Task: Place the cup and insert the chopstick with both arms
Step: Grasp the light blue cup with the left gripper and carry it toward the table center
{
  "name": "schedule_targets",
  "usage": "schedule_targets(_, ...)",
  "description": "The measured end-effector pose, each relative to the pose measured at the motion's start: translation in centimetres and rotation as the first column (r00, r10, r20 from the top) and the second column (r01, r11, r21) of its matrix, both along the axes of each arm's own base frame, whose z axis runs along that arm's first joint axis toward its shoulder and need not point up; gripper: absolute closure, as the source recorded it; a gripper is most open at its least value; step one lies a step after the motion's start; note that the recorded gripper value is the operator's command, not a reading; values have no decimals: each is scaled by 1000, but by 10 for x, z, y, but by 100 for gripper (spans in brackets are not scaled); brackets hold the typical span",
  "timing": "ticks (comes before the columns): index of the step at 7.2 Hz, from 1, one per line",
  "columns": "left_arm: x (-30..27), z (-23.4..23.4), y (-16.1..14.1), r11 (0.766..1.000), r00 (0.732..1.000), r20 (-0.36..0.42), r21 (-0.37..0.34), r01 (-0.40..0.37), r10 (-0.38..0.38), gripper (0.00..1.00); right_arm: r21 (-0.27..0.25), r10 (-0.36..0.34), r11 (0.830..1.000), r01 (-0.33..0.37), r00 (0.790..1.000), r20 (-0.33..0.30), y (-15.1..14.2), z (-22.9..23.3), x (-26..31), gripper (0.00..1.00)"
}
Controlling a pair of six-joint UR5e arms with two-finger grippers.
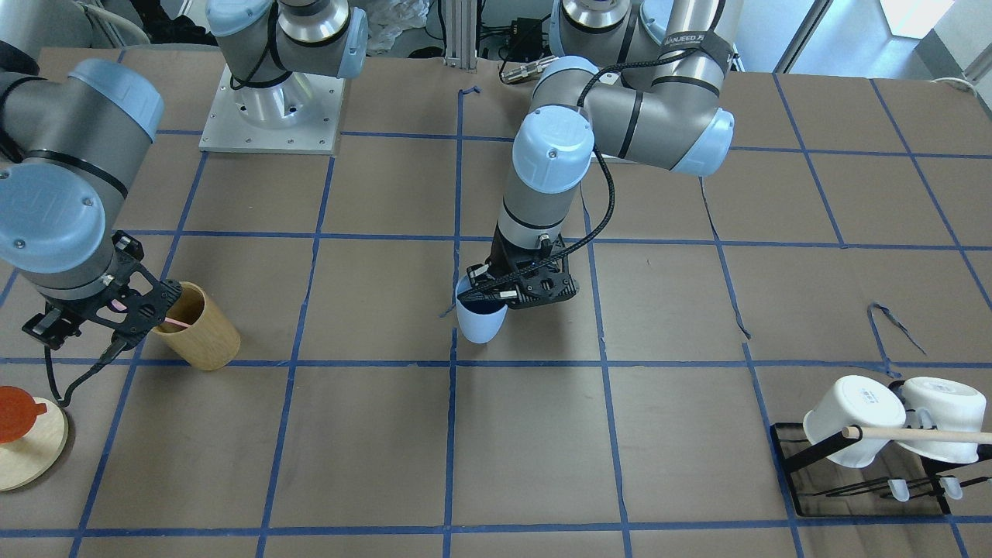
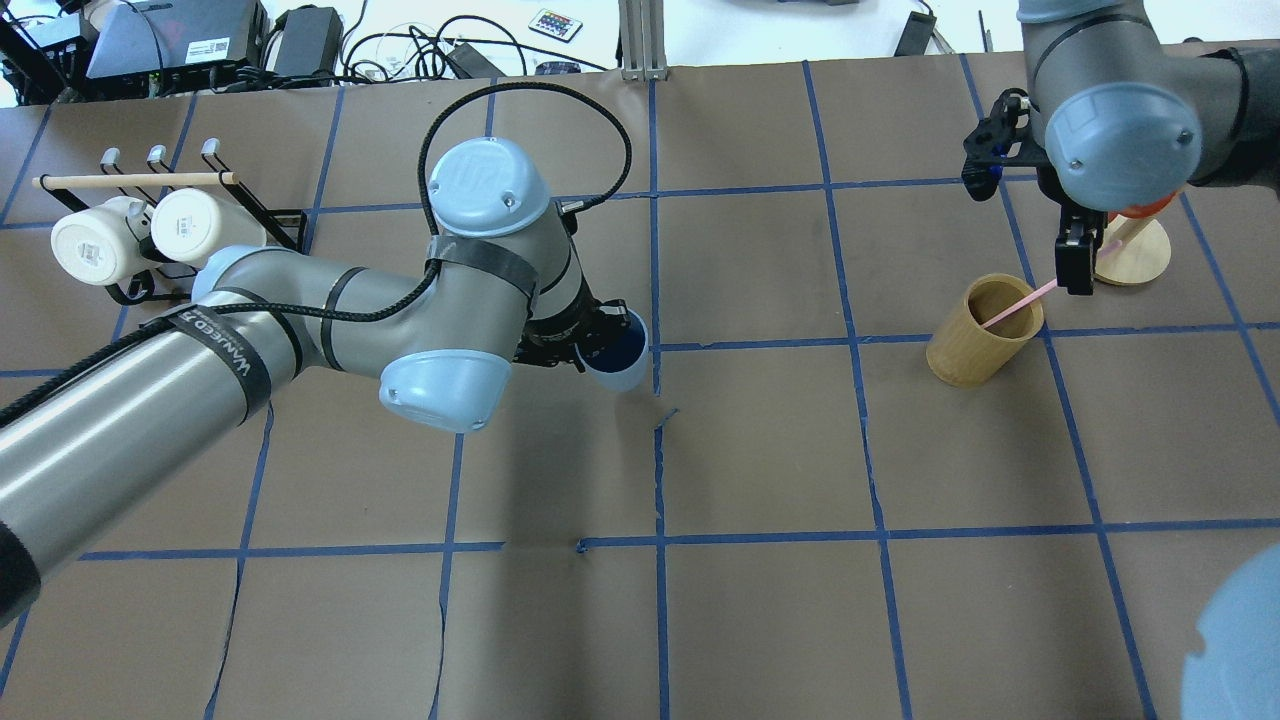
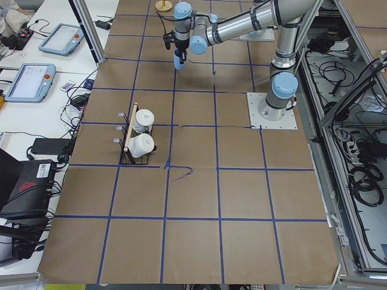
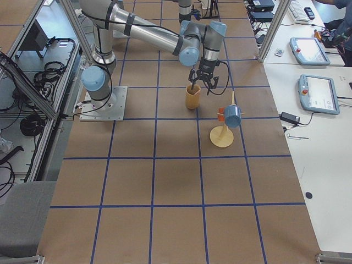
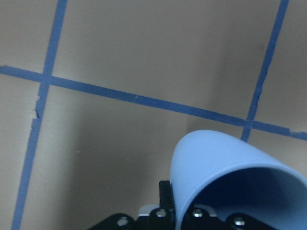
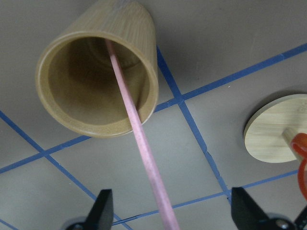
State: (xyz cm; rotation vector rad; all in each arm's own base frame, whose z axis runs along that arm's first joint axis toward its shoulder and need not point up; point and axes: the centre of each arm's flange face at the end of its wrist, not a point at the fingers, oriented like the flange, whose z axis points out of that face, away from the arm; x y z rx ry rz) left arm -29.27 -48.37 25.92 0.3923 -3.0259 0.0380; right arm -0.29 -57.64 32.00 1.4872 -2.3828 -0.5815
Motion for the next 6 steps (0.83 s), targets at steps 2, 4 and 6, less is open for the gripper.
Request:
schedule_targets(2,-18,-9,6,1000,1000,1,-2,0,0,100,9,9,1000,-9,1000,5,3,-4,-11,56)
schedule_targets(4,-24,-16,7,1000,1000,1,4,-20,20,100,10,19,1000,-19,1000,10,3,-1,-12,71)
schedule_targets(6,-26,-23,5,1000,1000,0,3,-28,28,21,11,19,1000,-20,1000,15,3,2,-12,78)
